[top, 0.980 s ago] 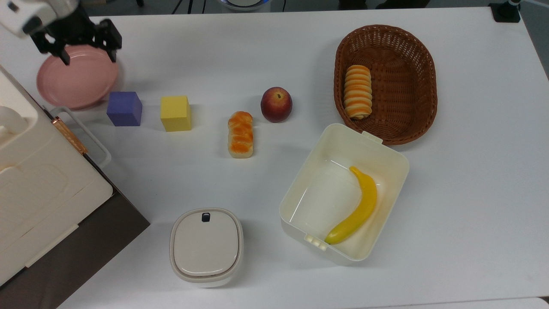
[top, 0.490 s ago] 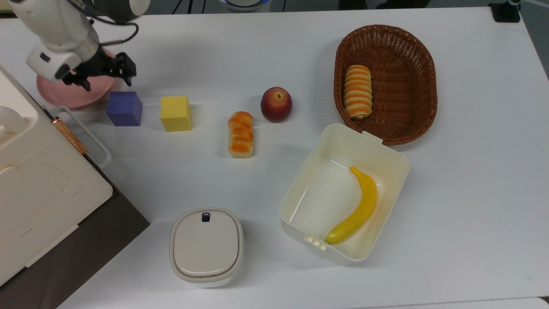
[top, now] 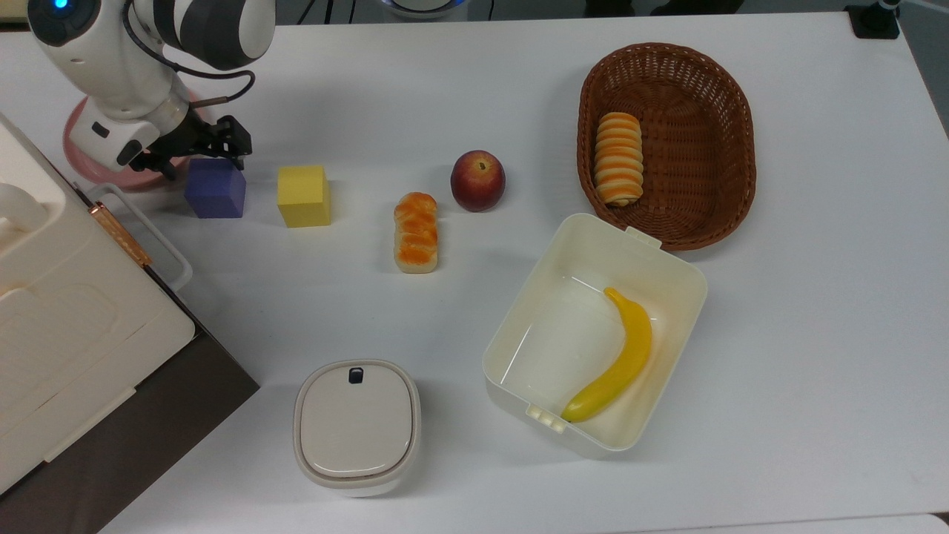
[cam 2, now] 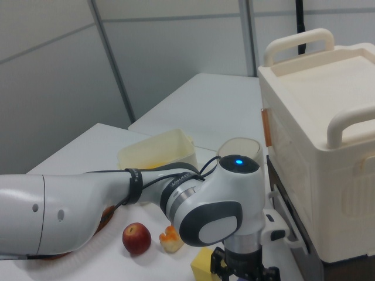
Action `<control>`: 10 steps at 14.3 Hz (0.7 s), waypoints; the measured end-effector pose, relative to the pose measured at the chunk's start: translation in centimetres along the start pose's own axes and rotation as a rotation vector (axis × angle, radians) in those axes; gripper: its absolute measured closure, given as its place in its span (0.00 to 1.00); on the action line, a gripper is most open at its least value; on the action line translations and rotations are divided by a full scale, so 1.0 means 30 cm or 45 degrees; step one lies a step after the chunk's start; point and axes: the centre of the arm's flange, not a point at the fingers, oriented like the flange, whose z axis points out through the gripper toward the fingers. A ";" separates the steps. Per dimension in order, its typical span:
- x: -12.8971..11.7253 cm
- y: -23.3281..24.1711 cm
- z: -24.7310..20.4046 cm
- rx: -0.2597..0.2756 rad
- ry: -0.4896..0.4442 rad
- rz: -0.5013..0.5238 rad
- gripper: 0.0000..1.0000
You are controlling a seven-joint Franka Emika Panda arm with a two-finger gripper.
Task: Put the purple cube on a plate
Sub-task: 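Close the gripper on the purple cube and lift it, then carry the purple cube over the pink plate and lower it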
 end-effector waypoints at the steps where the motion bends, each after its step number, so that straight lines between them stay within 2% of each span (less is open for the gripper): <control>1: 0.007 -0.009 -0.001 0.007 0.008 -0.002 0.00; 5: 0.056 -0.025 0.009 -0.034 0.076 0.039 0.03; 7: 0.063 -0.021 0.029 -0.036 0.077 0.055 0.08; 10: 0.063 -0.020 0.026 -0.037 0.079 0.055 0.40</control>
